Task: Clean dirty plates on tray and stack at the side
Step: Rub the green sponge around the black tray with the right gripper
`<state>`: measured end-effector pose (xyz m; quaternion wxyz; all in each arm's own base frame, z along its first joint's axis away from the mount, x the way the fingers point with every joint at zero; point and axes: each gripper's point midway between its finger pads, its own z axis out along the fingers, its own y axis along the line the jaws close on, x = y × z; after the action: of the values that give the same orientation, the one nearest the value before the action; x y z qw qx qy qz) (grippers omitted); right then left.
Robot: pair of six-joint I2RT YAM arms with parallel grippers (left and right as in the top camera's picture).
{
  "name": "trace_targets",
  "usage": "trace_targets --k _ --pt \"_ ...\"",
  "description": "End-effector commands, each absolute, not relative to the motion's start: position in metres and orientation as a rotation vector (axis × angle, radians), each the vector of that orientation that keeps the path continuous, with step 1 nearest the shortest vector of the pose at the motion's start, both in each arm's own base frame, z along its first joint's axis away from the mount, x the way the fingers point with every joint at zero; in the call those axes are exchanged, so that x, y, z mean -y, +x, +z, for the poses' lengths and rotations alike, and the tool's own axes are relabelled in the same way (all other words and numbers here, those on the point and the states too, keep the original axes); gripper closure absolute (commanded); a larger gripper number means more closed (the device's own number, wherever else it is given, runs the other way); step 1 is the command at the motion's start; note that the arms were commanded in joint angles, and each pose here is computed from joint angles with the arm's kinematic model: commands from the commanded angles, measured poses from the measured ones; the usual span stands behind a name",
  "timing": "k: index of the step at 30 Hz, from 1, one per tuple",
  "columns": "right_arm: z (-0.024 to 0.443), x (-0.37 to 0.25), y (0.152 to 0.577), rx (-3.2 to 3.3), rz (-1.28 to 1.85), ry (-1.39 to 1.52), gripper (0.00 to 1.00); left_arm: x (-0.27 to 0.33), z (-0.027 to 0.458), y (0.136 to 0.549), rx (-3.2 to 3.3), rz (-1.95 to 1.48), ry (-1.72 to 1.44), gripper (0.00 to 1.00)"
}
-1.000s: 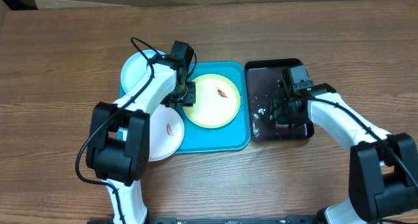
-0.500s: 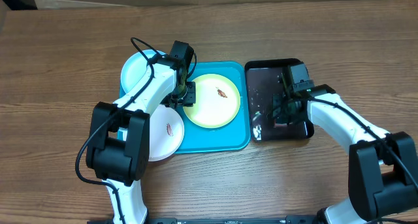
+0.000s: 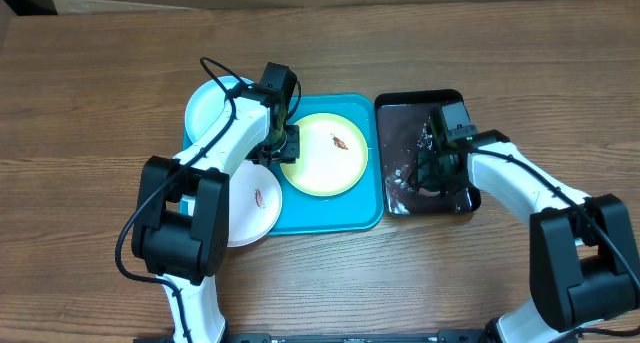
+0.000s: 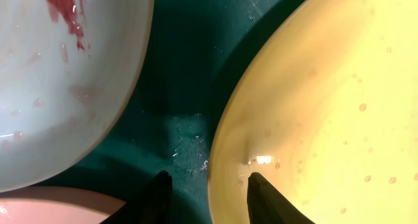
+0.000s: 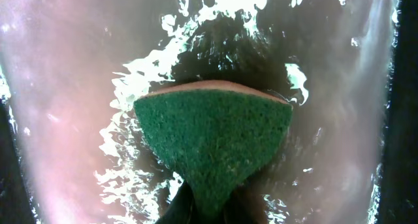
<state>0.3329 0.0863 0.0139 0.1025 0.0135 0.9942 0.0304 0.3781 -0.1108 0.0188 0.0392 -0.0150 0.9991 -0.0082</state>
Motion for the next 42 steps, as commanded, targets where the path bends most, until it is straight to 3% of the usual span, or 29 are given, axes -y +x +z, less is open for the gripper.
trace_targets --k 1,7,10,20,26,27,28,32,37,40,42 --pt "0.071 -0.097 0.367 -2.792 0.139 0.027 0.96 0.114 0.018 0.379 -3.067 -0.037 -0.036 0.60" --pt "0.097 -0.097 0.365 -2.782 0.143 0.023 0.96 0.114 0.018 0.379 -3.068 -0.037 -0.036 0.67" --pt "0.089 -0.094 0.355 -2.822 0.129 0.024 0.96 0.114 0.018 0.379 -3.067 -0.036 -0.036 0.63" --pt "0.078 -0.092 0.346 -2.860 0.115 0.024 0.96 0.114 0.017 0.379 -3.069 -0.036 -0.036 0.62" --pt "0.041 -0.090 0.337 -2.864 0.115 0.024 0.96 0.114 0.018 0.380 -3.066 -0.037 -0.036 0.61" --pt "0.035 -0.089 0.334 -2.872 0.113 0.024 0.93 0.114 0.018 0.380 -3.067 -0.037 -0.036 0.61" --pt "0.028 -0.088 0.331 -2.876 0.110 0.024 0.83 0.114 0.018 0.379 -3.067 -0.036 -0.036 0.61" --pt "0.017 -0.088 0.332 -2.869 0.112 0.024 0.67 0.114 0.018 0.379 -3.067 -0.037 -0.036 0.62" --pt "0.014 -0.088 0.332 -2.873 0.110 0.024 0.63 0.113 0.017 0.377 -3.076 -0.033 -0.036 0.62" --pt "0.014 -0.089 0.334 -2.866 0.113 0.024 0.51 0.113 0.017 0.377 -3.077 -0.033 -0.036 0.62" --pt "0.015 -0.089 0.335 -2.861 0.114 0.024 0.51 0.113 0.017 0.377 -3.076 -0.033 -0.036 0.62"
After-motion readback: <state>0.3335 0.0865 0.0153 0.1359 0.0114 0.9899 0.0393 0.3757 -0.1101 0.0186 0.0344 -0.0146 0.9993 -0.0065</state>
